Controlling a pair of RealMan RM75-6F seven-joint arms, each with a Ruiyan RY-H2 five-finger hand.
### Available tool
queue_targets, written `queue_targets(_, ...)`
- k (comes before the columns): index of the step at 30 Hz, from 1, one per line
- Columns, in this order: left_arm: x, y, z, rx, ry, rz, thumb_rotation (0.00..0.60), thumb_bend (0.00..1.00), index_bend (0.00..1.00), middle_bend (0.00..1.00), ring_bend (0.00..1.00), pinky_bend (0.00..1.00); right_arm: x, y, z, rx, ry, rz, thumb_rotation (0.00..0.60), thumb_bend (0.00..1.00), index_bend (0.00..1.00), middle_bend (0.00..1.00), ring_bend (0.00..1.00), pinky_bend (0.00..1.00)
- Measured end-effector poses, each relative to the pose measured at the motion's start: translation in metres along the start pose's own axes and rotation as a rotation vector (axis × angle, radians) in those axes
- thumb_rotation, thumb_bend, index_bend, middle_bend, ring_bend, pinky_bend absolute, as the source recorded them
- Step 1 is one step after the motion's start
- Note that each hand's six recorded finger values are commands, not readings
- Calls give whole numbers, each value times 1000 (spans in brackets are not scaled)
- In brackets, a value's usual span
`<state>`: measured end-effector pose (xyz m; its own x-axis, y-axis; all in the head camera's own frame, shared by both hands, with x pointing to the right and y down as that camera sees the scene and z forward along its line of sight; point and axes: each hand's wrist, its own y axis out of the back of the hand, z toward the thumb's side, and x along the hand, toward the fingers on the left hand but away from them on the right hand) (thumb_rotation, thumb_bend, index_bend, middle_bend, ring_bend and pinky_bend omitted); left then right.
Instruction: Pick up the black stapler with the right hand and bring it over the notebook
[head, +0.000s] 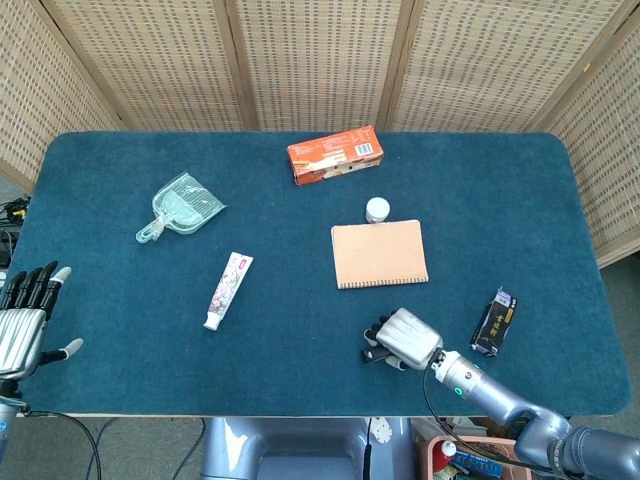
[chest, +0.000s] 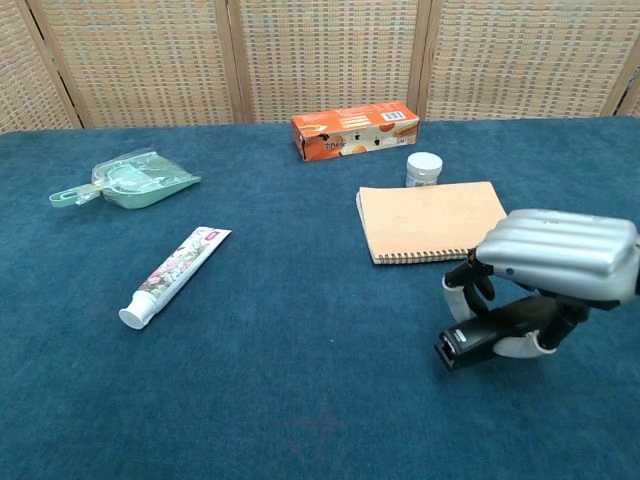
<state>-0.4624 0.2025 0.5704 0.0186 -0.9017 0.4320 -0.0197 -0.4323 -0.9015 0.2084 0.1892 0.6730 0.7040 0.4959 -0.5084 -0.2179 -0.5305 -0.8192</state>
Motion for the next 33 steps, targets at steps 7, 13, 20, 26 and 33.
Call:
queue_targets(7, 7, -2, -3, -5, 18, -10, 600, 0, 0, 0, 0, 0, -19, 45, -26, 41, -67, -80, 600, 386, 567, 590, 477, 640)
queue_targets(13, 13, -8, -1, 8, 21, -28, 600, 0, 0, 0, 0, 0, -50, 62, -51, 91, -138, -75, 600, 389, 567, 589, 477, 641)
queue_targets(20, 17, -10, -6, 7, 47, -35, 600, 0, 0, 0, 0, 0, -90, 57, -73, 107, -218, -29, 600, 392, 567, 592, 481, 662)
queue_targets(26, 21, -12, -13, -7, 73, -51, 600, 0, 0, 0, 0, 0, -123, 54, -92, 147, -290, -4, 600, 392, 568, 593, 481, 665)
queue_targets(33, 23, -11, -16, -16, 75, -54, 600, 0, 0, 0, 0, 0, -135, 48, -103, 116, -343, 30, 600, 178, 407, 399, 366, 513)
